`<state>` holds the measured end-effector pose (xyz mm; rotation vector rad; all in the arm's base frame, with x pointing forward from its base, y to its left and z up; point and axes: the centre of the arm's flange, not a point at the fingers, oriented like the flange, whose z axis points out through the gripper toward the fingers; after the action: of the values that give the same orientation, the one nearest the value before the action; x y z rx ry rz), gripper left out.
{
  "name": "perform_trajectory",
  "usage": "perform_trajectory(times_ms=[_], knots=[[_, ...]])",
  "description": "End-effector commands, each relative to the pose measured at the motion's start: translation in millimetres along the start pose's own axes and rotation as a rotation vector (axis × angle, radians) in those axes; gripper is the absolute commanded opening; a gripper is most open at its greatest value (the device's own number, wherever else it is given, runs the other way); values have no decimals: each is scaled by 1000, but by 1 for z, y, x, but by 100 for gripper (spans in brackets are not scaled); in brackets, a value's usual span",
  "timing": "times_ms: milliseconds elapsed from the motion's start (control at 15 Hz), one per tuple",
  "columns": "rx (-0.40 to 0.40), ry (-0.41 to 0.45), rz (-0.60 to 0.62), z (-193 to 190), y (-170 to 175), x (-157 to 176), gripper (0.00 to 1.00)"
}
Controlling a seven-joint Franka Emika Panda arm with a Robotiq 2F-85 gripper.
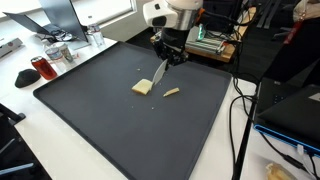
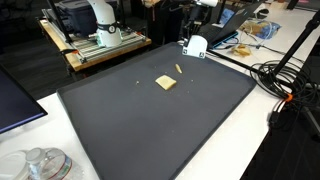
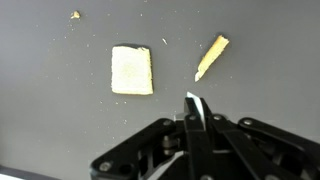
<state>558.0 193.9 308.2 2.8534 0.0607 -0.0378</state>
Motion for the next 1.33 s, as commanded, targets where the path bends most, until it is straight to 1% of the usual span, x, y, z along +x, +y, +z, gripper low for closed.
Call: perform_trajectory(times_ms=[0,333,600,733,867,1000,1200,1267], knots=[[-109,12,16,-4,-37,14,1],[-210,22,13,0,-79,13,1],[-238,11,16,10,-97,13,1],[-206,-21,-4,11,-97,13,1],[-180,-31,-1,11,-87,14,1],[-151,-46,8,11,-69,18,1],[-66,-89,-23,12,-40,21,1],[-24,-103,-33,12,-28,24,1]])
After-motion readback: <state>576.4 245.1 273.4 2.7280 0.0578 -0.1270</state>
